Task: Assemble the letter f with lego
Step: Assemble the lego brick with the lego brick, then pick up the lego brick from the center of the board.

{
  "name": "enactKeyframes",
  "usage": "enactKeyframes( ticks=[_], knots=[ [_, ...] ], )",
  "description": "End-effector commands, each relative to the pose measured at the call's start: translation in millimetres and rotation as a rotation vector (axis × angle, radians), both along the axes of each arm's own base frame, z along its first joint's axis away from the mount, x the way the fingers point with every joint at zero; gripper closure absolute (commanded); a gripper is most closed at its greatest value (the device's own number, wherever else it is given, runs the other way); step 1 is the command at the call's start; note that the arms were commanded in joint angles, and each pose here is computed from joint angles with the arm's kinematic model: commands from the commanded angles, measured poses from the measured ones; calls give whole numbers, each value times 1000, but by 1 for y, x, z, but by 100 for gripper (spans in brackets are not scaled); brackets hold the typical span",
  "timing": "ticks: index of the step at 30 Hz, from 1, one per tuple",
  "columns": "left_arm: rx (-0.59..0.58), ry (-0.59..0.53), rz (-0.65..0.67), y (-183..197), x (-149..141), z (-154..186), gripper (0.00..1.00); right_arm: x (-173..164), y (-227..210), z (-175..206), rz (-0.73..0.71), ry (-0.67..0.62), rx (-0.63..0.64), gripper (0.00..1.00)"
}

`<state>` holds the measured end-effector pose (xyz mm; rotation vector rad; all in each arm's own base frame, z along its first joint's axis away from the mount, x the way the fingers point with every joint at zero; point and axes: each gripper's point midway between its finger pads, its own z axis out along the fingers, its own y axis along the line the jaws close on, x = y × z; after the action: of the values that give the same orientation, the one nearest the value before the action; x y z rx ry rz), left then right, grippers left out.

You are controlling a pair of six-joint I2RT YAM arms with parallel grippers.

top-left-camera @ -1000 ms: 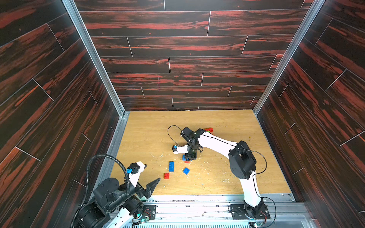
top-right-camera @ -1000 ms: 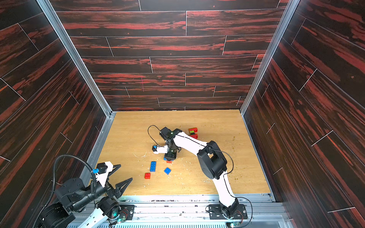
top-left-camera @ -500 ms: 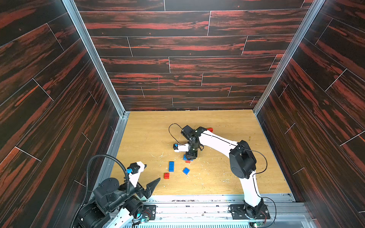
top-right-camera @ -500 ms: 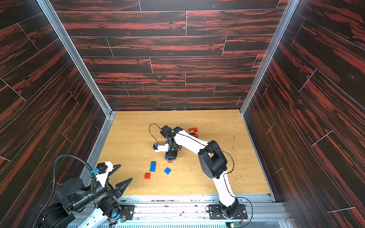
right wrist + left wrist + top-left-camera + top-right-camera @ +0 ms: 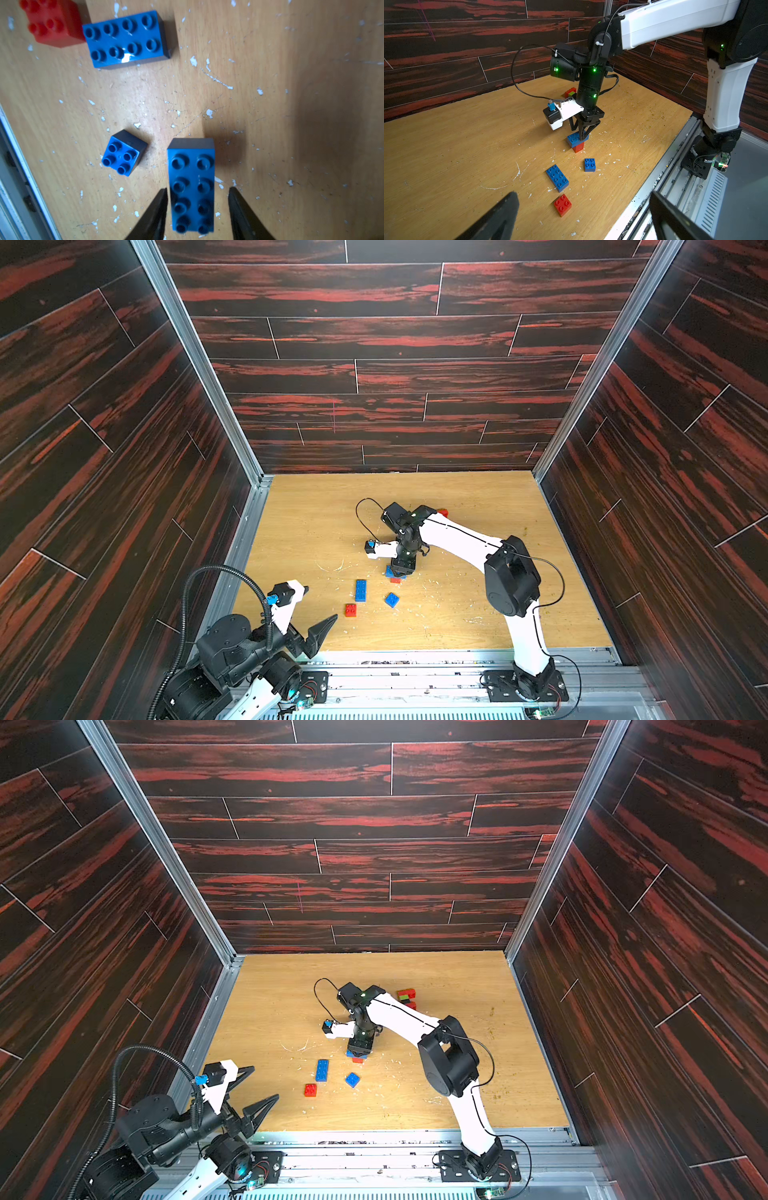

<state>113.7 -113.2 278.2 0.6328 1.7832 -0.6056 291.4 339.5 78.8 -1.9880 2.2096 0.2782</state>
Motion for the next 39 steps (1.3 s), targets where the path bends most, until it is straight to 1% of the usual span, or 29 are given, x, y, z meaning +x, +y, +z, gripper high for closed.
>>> enactKeyframes(
  ticks=[1, 6, 9, 14, 23, 29, 35, 39],
  knots=[
    [1, 1, -14, -3, 0, 2, 0, -8, -1, 27, -45, 1, 57, 50],
    [1, -1, -13, -2, 0, 2, 0, -15, -6, 31, -76, -24, 56, 50],
    [1, -3, -11, -2, 0, 2, 0, -25, -5, 33, -71, -30, 64, 49],
    [2, 0, -12, -2, 0, 2, 0, -45, 0, 28, -69, -43, 41, 49],
    [1, -4, -12, -2, -1, 2, 0, -69, 20, 9, -231, 2, 47, 49],
    [-1, -5, -11, -2, -1, 2, 0, -76, 19, -11, -315, 8, -13, 49],
    [-2, -5, -14, -2, -1, 2, 0, -80, 20, -22, -361, 30, 0, 49],
    [-2, -5, -14, -2, -1, 3, 0, -83, 21, -27, -367, 53, 7, 49]
  ],
)
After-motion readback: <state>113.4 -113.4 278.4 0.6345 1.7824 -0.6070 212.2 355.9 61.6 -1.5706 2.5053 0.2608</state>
